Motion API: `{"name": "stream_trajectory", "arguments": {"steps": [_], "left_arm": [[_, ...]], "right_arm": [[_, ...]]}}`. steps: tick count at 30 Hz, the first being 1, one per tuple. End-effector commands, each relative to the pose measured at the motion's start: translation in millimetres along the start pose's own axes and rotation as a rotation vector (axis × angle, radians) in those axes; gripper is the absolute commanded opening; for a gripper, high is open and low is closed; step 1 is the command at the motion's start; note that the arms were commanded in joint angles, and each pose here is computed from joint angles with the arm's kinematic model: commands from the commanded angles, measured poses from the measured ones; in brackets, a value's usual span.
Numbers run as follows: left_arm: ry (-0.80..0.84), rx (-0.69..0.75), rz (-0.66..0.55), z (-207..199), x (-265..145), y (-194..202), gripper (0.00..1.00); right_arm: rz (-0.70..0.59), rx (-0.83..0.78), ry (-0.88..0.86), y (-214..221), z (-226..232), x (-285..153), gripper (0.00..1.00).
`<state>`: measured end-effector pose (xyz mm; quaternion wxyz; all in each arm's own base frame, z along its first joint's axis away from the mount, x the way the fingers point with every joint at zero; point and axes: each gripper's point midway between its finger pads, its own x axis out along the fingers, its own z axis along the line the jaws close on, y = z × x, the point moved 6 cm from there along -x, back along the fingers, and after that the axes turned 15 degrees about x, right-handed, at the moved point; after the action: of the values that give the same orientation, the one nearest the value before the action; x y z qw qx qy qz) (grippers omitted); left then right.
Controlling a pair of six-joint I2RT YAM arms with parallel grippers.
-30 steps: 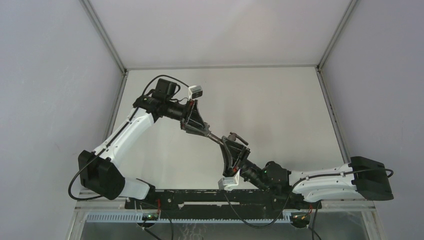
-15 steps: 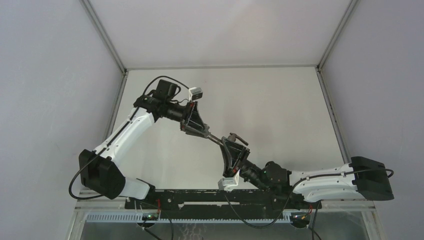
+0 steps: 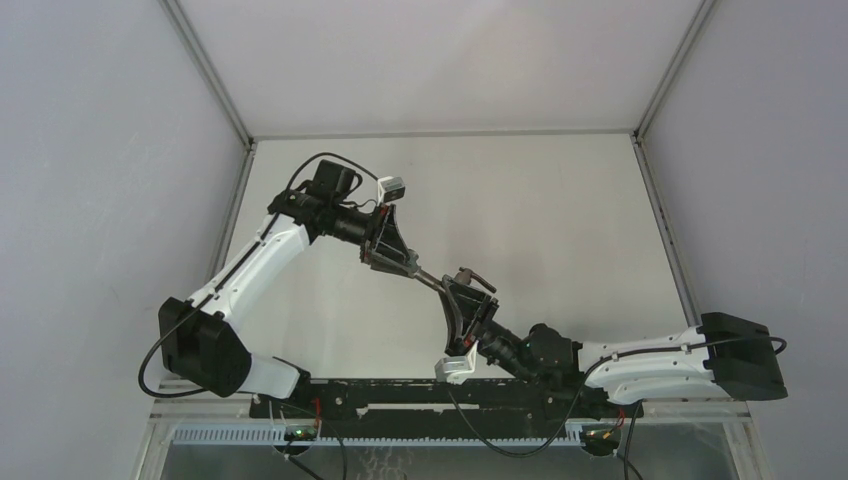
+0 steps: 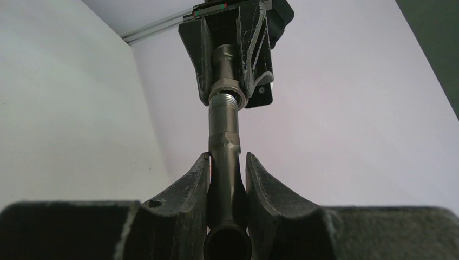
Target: Install the water faucets
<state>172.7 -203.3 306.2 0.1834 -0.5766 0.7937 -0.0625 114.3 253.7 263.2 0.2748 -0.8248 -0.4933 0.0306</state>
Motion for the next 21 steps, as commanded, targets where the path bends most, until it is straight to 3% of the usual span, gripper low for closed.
{"name": "stream_trajectory", "arguments": {"steps": [1, 21], "left_arm": [[0.002, 0.048, 0.027, -10.1, 5.5, 1.5, 0.0], [-0.025, 0.043, 0.033, -5.9, 5.7, 5.3, 0.0]], "right_arm": [[-0.109, 0.059, 0.154, -27.5, -41.0, 10.1, 0.0], [-0.112, 0.058, 0.18, -31.3, -47.2, 13.3, 0.0]]}}
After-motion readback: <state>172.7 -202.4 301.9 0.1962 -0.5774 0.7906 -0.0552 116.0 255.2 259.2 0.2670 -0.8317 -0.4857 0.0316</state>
